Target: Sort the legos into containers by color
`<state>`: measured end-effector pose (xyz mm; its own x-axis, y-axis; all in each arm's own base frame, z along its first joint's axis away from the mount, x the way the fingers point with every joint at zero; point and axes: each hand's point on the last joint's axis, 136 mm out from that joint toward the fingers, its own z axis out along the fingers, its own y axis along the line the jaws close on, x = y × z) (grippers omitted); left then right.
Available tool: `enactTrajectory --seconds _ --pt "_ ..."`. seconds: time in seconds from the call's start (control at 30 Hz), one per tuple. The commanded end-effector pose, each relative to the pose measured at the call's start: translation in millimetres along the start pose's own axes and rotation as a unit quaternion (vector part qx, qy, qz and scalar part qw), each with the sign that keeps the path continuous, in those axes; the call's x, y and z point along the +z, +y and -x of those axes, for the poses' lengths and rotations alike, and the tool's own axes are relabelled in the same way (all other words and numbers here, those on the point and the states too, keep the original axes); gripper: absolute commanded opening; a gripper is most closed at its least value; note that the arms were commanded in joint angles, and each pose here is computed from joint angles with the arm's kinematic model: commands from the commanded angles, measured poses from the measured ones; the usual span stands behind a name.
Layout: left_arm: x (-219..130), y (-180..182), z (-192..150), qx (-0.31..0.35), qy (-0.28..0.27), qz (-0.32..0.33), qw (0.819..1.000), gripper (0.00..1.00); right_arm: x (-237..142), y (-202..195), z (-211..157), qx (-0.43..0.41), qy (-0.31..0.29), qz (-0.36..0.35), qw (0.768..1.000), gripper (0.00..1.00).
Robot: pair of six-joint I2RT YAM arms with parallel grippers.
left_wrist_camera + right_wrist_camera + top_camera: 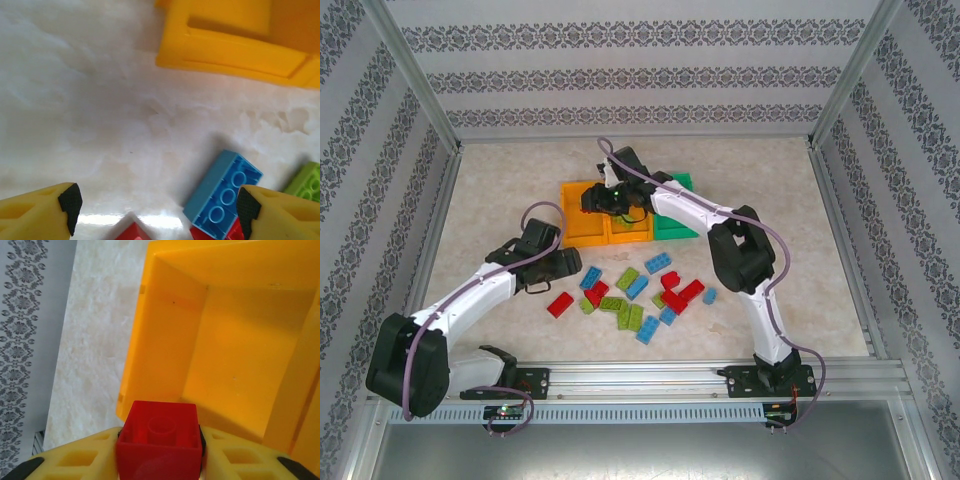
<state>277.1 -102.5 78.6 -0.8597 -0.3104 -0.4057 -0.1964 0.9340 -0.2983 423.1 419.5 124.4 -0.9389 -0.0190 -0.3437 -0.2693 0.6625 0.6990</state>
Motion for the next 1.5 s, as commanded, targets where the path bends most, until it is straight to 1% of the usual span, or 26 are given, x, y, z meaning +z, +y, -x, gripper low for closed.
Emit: enactTrajectory --seconds 0.0,0.13,0.2,0.27,0.37,0.5,0.63,0.83,0.93,1.03,1.27,1.47 --pt "4 -31 -5 0.047 0.015 -0.065 0.997 0.80 -2 11 8 0.005 -0.001 0.017 1.000 0.44" --pt "13 -45 -12 0.089 0.034 -0.073 0.993 0.78 0 11 6 0.008 0.000 0.018 1.000 0.50" --pt "19 -50 -15 0.108 0.046 -0.076 0.990 0.77 -3 15 8 0.002 -0.005 0.020 1.000 0.55" --pt "25 -53 -16 0.119 0.057 -0.079 0.988 0.74 -6 17 10 0.000 -0.008 0.023 1.000 0.57" --pt "33 -57 -17 0.130 0.073 -0.081 0.985 0.70 -12 24 12 -0.006 -0.012 0.034 0.999 0.58" --pt "38 -65 -14 0.137 0.078 -0.088 0.984 0.67 -28 33 13 -0.019 -0.029 0.039 0.999 0.58" --pt "42 -69 -14 0.150 0.091 -0.090 0.980 0.65 -48 27 12 -0.023 -0.043 0.025 0.998 0.59" --pt "45 -64 -27 0.170 0.110 -0.081 0.976 0.64 -85 -18 3 0.007 -0.061 -0.018 0.998 0.60" --pt "48 -57 -30 0.172 0.118 -0.060 0.976 0.64 -111 -39 0 0.023 -0.084 -0.037 0.996 0.61" --pt "51 -60 -32 0.176 0.125 -0.058 0.975 0.63 -141 -61 -2 0.041 -0.116 -0.055 0.991 0.63" --pt "58 -63 -31 0.177 0.131 -0.051 0.974 0.58 -209 -120 -23 0.085 -0.173 -0.117 0.974 0.68" --pt "67 -55 -35 0.170 0.147 -0.030 0.974 0.53 -253 -158 -49 0.125 -0.205 -0.150 0.959 0.71"
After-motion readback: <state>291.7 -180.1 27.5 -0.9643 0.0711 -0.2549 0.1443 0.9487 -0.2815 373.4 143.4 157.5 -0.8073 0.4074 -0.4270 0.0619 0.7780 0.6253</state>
